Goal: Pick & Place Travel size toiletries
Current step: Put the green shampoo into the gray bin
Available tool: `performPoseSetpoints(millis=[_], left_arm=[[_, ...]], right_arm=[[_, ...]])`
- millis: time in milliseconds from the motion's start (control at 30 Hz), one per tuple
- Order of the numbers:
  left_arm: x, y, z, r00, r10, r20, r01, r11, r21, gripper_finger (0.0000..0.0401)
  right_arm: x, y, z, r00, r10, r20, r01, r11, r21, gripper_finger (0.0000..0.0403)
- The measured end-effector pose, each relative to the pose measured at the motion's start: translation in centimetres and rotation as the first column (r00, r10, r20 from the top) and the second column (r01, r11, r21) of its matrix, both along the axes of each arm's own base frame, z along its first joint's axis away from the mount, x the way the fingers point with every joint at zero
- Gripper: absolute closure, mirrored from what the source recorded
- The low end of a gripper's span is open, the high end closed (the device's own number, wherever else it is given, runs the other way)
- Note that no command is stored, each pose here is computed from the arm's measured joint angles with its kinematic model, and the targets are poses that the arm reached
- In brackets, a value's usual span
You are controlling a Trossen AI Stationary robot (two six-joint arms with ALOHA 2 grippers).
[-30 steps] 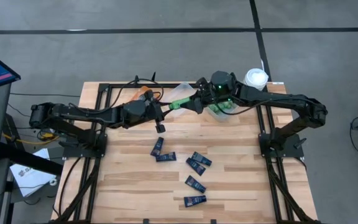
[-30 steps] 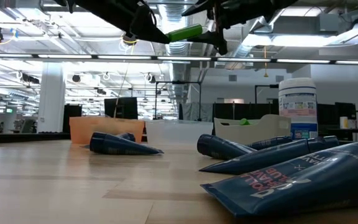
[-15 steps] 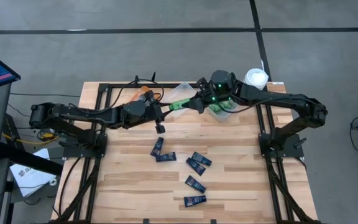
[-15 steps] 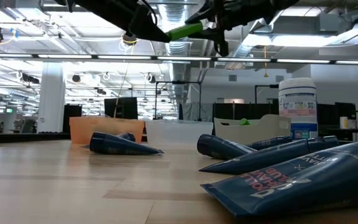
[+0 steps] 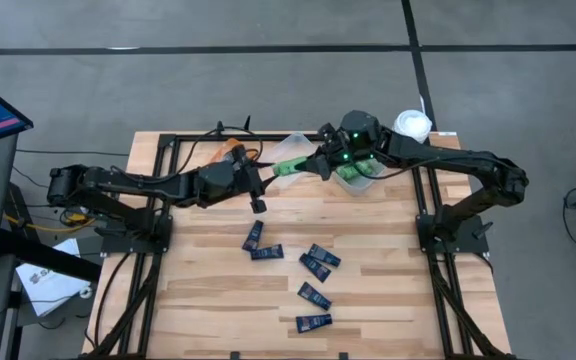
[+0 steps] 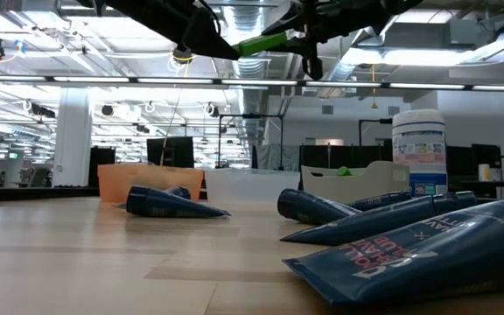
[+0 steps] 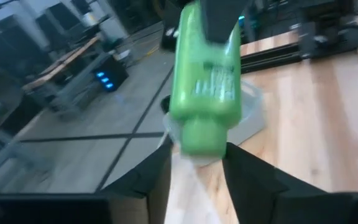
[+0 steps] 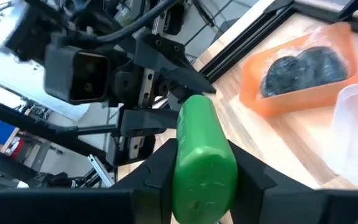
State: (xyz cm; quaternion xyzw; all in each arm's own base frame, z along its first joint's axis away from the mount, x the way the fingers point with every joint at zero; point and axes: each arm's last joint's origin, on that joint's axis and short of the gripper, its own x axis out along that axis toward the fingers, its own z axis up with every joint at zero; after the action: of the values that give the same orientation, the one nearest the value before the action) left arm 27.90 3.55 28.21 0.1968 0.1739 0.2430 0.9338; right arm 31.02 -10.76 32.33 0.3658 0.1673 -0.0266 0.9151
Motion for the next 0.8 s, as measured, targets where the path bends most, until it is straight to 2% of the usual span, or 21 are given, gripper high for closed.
performPoseSetpoints(millis=[167, 300, 400, 500, 567, 733, 800], left_arm=[[-0.3, 0.4, 0.0, 0.989, 0.147, -0.006, -0.146, 0.988, 0.039, 0.0222], [-0.4, 0.4, 0.0, 0.973, 0.231, -0.009, -0.230, 0.971, 0.064, 0.0192], [-0.4, 0.2, 0.0, 0.971, 0.239, -0.011, -0.238, 0.969, 0.070, 0.0177], [-0.4, -0.1, 0.0, 0.973, 0.230, -0.012, -0.229, 0.971, 0.070, 0.0166], [-0.4, -0.2, 0.0, 0.974, 0.226, -0.015, -0.225, 0.972, 0.071, 0.0162], [-0.4, -0.2, -0.1, 0.974, 0.227, -0.017, -0.226, 0.972, 0.071, 0.0165], [-0.4, -0.2, -0.1, 0.973, 0.230, -0.018, -0.228, 0.971, 0.073, 0.0166]], right_arm=[[-1.8, -1.7, 0.7, 0.998, -0.056, -0.020, 0.056, 0.998, -0.024, 0.0319], [-4.2, -2.9, 0.3, 0.978, -0.147, -0.150, 0.139, 0.988, -0.066, 0.0319], [-6.1, -3.4, -1.1, 0.896, -0.252, -0.366, 0.219, 0.967, -0.128, 0.0314], [-7.5, -3.3, -2.3, 0.804, -0.272, -0.529, 0.220, 0.962, -0.160, 0.0313], [-7.9, -2.9, -2.7, 0.775, -0.243, -0.584, 0.189, 0.970, -0.152, 0.0314], [-8.0, -1.7, -3.1, 0.743, -0.180, -0.645, 0.128, 0.984, -0.128, 0.0315], [-8.4, -1.4, -3.4, 0.707, -0.160, -0.688, 0.103, 0.987, -0.123, 0.0315]])
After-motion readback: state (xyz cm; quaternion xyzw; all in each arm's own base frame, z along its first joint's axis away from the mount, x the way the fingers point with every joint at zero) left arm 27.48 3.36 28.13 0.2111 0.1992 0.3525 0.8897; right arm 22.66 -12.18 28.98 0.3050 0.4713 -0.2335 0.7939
